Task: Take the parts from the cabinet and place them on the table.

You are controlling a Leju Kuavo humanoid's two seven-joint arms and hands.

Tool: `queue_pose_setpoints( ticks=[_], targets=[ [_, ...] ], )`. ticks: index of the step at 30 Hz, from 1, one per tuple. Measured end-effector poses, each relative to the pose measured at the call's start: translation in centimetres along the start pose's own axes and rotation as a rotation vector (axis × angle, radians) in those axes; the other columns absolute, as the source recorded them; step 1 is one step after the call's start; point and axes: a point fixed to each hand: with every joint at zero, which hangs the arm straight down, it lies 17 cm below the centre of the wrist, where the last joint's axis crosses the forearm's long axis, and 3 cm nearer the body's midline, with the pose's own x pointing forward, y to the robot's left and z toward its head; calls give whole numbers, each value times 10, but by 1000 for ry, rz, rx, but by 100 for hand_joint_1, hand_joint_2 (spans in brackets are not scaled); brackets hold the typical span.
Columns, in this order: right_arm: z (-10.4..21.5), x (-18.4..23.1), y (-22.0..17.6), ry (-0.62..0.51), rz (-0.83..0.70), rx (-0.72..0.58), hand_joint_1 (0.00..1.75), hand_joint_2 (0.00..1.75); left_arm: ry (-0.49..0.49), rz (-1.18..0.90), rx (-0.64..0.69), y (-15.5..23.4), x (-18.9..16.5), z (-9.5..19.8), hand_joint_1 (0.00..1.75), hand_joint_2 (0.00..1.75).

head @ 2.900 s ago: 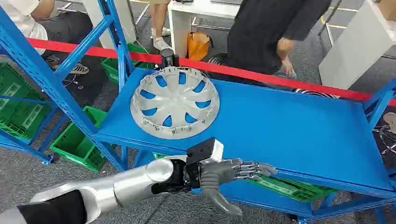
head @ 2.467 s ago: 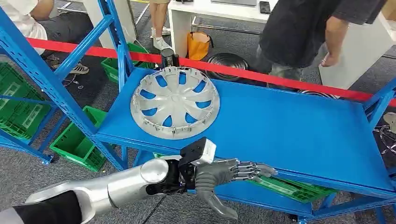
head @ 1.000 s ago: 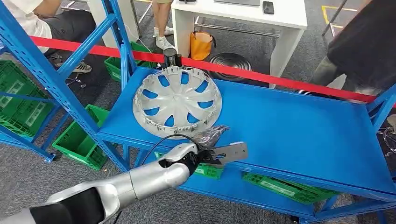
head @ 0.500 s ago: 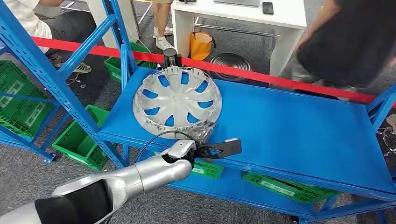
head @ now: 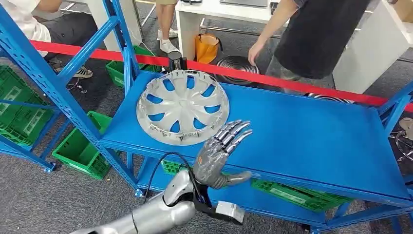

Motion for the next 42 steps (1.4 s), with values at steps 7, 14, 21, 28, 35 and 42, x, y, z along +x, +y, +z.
queue_pose_setpoints(
  ticks=[7,14,21,28,35,42],
  targets=[
    [0,1,1,-4,16,2,0,175,24,-8,103,31,5,-12,0,175],
    [0,1,0,8,17,0,0,175,281,-71,107,42,-74,-23,0,175],
    [0,2,0,8,22,0,0,175,409,-108,103,46,-121,-21,0,175],
    [2,7,2,11,57,11,0,175,725,-74,58,41,-205,-13,0,175],
    [2,7,2,11,59,11,0,175,736,-74,50,40,-208,-12,0,175],
    [3,11,5,23,92,33,0,175,1183,5,-609,-62,-258,105,0,175]
  ],
)
